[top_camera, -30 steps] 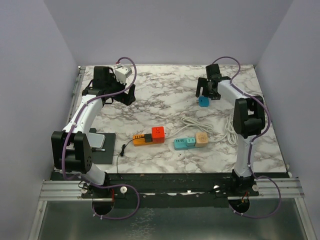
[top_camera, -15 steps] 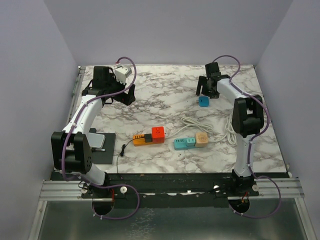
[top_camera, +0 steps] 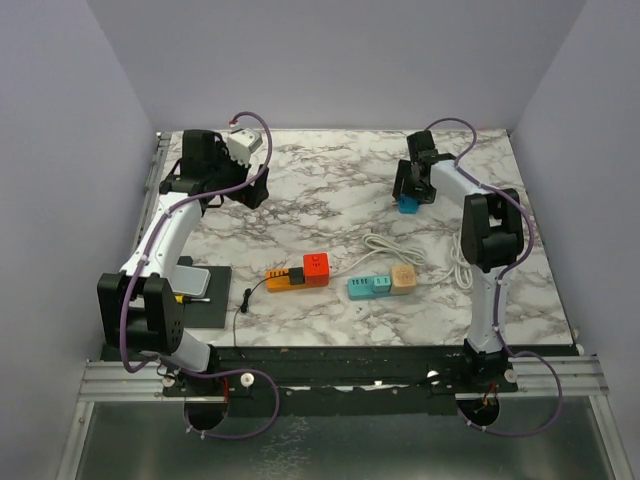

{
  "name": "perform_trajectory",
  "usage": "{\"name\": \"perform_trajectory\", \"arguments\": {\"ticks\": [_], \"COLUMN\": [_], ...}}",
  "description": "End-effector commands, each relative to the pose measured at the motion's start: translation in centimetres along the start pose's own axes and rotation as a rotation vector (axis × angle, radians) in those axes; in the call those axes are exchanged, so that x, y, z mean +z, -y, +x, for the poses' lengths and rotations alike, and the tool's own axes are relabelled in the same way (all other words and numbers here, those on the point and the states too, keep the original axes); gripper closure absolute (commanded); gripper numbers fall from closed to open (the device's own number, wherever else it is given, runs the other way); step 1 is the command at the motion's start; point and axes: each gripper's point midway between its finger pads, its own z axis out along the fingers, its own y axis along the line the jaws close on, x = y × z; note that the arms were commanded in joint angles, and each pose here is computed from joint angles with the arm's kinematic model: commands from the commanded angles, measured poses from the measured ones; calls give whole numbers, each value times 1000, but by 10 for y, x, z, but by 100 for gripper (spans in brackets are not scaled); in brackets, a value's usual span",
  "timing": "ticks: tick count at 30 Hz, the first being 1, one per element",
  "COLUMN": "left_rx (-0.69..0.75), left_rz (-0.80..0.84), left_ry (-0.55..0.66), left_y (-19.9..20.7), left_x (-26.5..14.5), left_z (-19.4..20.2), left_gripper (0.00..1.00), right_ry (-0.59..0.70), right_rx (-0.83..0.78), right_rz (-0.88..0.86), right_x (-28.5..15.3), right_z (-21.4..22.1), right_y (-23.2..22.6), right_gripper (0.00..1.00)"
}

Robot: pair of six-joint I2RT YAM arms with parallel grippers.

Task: Insert the plug

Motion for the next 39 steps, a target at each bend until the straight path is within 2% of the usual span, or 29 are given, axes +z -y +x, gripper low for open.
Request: {"name": "perform_trajectory", "arguments": {"ticks": [1,6,10,15,22,29,35,39], "left_rx": [88,131,186,245,437,630,857,904], "left_rz": [-19,-23,58,223,276,363,397,333], "left_ry": [56,88,137,222,257,308,361,441], "left_y": [-2,-3,12,42,65,114,155,160], "left_x": [-18,-23,-27,-33,-34,-40,-52,-60], "left_z": [-23,-34,-45,-61,-60,-57,-44,-56], "left_gripper": [1,1,1,1,1,1,1,1], "right_ry": [-49,-32,5,58,151,200,238,251], "right_rx": [6,6,17,-7,-62,-76,-89,-103], "right_rz": [27,10,-59,-199,-410,-616,-739,-790], "right_x": [9,2,-16,-61,-152,-231,-281,-304], "right_z": [20,14,2,-5,8,27,36,43], "right_y": [2,0,-14,-56,-125,-185,-219,-234], "right_gripper": [33,47,60,60,60,60,60,60]}}
